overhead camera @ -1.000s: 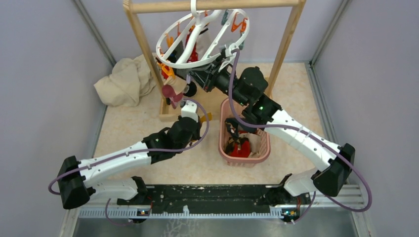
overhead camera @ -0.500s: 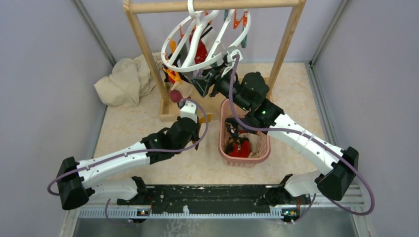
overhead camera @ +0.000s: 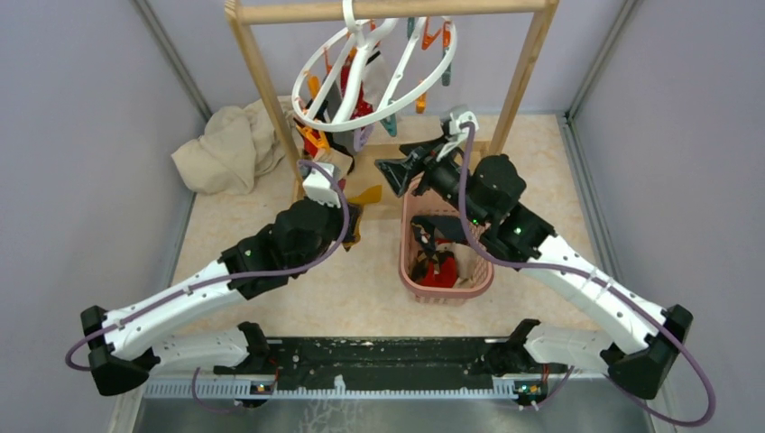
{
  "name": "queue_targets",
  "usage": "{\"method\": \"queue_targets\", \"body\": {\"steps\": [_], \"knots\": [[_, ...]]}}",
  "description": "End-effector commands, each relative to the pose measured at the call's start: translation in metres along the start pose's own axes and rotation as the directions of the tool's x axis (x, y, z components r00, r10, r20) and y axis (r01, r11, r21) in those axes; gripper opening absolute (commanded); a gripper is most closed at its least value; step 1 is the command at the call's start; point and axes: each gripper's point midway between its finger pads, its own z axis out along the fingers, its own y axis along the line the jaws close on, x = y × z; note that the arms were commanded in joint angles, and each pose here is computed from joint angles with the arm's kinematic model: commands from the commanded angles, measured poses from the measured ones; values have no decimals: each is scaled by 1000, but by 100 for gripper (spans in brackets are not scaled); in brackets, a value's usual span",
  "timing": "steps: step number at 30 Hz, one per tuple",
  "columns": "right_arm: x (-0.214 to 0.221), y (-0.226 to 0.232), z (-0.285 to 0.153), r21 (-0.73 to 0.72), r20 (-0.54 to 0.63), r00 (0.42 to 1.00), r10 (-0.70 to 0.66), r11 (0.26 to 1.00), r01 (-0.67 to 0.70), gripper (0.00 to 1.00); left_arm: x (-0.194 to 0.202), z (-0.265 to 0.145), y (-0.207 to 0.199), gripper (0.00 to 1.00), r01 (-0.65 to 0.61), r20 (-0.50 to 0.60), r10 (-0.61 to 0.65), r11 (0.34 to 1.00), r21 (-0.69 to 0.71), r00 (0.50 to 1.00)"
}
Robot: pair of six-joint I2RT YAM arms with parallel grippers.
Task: Remove the socks clipped to the hanger
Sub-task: Place the sock in the bin.
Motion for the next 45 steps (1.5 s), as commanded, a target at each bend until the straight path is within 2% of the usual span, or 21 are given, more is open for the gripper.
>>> {"method": "queue_targets", "body": {"steps": [1,10,20,25,34,45], "knots": [[-21,-19,-33,107,55,998,-9,994,3,66,-38,-22,-16,0,21,65,-27,995,95,998],[-11,-60,-88,332,14,1000,-14,943,8,67,-98,-44,-56,0,44,169,-95,958,283,981],[-17,-97,-131,557,-6,1000,16,830,-10,67,-107,-13,-119,0,2,170,-85,898,440,982],[-22,-108,-152,632,-8,1000,20,775,-10,67,-97,10,-138,0,-15,155,-63,889,457,986],[-16,-109,-162,635,-5,999,41,772,-28,67,-61,62,-160,0,-63,157,-11,885,461,988],[-9,-108,-164,629,-13,998,57,777,-36,67,-9,124,-162,0,-111,153,49,895,432,987]]}}
